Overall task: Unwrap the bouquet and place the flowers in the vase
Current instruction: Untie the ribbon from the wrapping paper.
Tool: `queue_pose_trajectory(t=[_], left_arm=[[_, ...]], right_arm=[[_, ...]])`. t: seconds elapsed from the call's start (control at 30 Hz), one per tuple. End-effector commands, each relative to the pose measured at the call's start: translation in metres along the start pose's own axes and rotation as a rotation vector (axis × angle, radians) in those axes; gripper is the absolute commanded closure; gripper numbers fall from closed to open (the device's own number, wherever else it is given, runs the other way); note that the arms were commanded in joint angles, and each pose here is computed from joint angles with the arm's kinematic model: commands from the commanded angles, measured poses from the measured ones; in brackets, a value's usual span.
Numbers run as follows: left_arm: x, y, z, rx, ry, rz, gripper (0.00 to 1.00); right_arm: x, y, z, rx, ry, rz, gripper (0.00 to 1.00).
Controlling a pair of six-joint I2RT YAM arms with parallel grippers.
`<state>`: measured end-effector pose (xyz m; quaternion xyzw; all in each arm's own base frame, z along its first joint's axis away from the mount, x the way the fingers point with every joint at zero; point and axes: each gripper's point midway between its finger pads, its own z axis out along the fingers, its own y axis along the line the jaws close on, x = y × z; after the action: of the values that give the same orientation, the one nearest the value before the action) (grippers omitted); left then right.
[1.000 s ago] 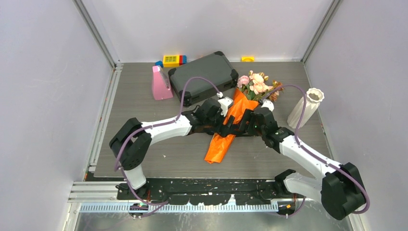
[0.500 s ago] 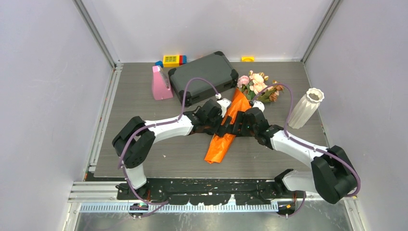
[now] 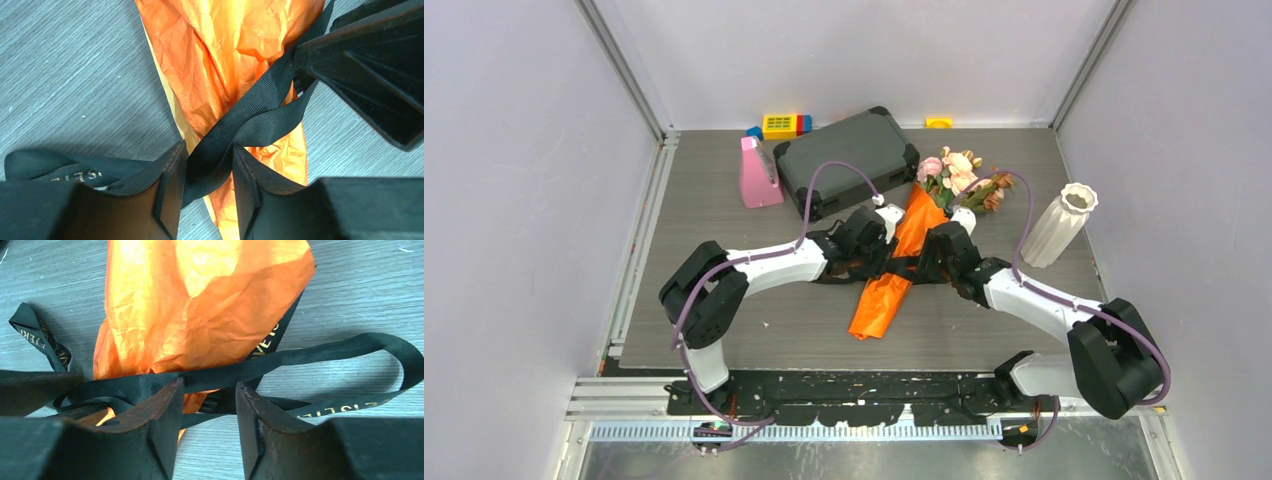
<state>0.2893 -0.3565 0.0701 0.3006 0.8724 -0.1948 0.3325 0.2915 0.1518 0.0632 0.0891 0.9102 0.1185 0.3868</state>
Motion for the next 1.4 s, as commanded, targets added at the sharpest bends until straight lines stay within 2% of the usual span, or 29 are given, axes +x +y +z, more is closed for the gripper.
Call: queue_pose_trajectory(t=[0.0, 0.2, 0.33, 0.43, 0.53, 0.67, 0.7, 0.73, 0.9, 1.13, 1.37], left_arm=[[-0.020, 0.003, -0.016, -0.021, -0.062, -0.003, 0.63], [-0.022, 0.004, -0.027, -0.024, -0.079, -0.017, 0.77], [-0.025, 0.005, -0.035, -0.031, -0.097, -0.033, 0.81], [-0.026, 0.006, -0.041, -0.031, -0.105, -0.040, 0.81], [-0.025, 0.001, -0.045, 0.000, -0.108, -0.023, 0.85], [-0.022, -0.015, -0.050, 0.111, -0.118, 0.045, 0.86], [-0.020, -0.017, -0.052, 0.126, -0.113, 0.062, 0.87], [-0.017, -0.019, -0.053, 0.139, -0.108, 0.078, 0.88], [-0.011, -0.028, -0.066, 0.214, -0.113, 0.152, 0.91], [-0.008, -0.039, -0.086, 0.294, -0.142, 0.225, 0.92], [-0.002, -0.046, -0.096, 0.361, -0.117, 0.244, 0.93]], right_arm=[[-0.026, 0.001, -0.007, 0.024, -0.099, 0.037, 0.59], [-0.031, -0.006, -0.012, 0.050, -0.132, 0.045, 0.83], [-0.032, -0.008, -0.014, 0.055, -0.140, 0.049, 0.96], [-0.032, -0.007, -0.015, 0.053, -0.141, 0.054, 1.00], [-0.031, 0.005, -0.018, -0.019, -0.123, 0.030, 1.00], [-0.034, 0.034, -0.033, -0.189, -0.115, -0.014, 0.88], [-0.032, 0.043, -0.037, -0.247, -0.105, -0.032, 0.80], [-0.034, 0.049, -0.043, -0.282, -0.110, -0.037, 0.76], [-0.030, 0.081, -0.063, -0.490, -0.087, -0.092, 0.47], [-0.012, 0.108, -0.073, -0.665, 0.016, -0.130, 0.31], [-0.008, 0.119, -0.082, -0.755, 0.025, -0.148, 0.24]])
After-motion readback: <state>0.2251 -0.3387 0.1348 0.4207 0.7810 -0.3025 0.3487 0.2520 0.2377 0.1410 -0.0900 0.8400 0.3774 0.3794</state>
